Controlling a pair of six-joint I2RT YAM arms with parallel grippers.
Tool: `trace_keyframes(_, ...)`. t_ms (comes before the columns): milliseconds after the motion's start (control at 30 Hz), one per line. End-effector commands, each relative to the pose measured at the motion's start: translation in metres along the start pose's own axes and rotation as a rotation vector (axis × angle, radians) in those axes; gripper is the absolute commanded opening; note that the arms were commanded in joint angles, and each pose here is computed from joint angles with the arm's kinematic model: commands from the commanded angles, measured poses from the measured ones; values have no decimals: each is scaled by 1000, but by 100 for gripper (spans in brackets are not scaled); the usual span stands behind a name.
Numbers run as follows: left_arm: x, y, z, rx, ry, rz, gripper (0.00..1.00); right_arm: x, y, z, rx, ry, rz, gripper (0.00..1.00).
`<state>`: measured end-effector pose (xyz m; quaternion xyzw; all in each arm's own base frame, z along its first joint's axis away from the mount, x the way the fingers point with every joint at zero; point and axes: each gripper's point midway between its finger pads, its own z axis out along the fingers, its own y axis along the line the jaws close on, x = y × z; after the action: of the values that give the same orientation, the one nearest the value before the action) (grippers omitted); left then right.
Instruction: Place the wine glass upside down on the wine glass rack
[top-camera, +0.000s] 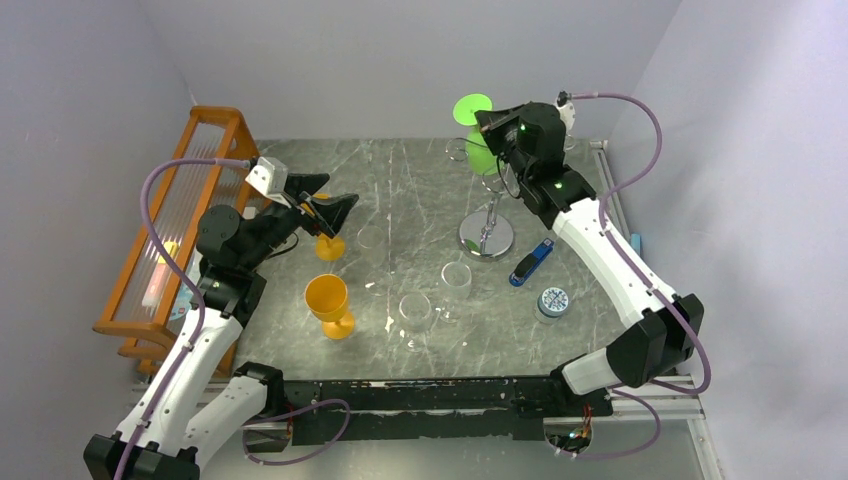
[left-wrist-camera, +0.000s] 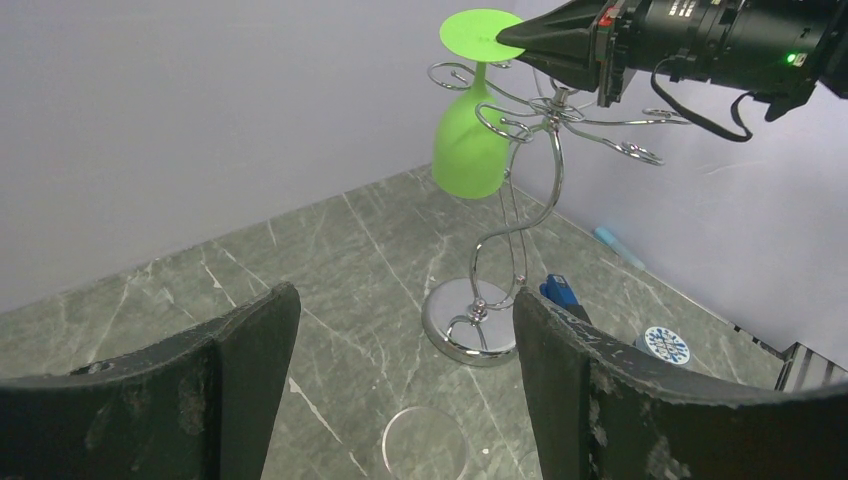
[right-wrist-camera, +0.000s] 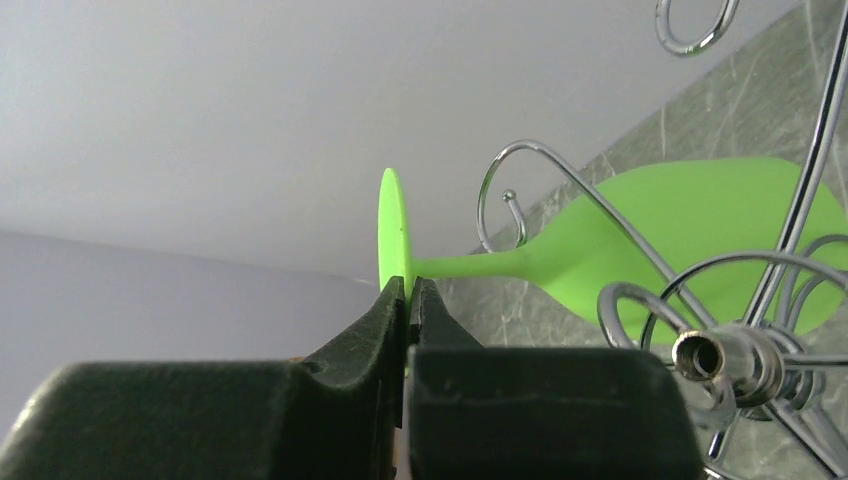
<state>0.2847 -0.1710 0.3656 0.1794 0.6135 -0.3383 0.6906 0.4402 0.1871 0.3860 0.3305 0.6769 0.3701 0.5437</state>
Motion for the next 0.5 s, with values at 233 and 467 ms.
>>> trace_keyframes(233, -7, -1, 0, 1, -18, 8, 82, -26, -18, 2, 35, -151, 133, 0)
trace_keyframes(467, -6, -2, 1, 4, -16, 5, 82, -24, -24, 10, 68, -158, 187, 0)
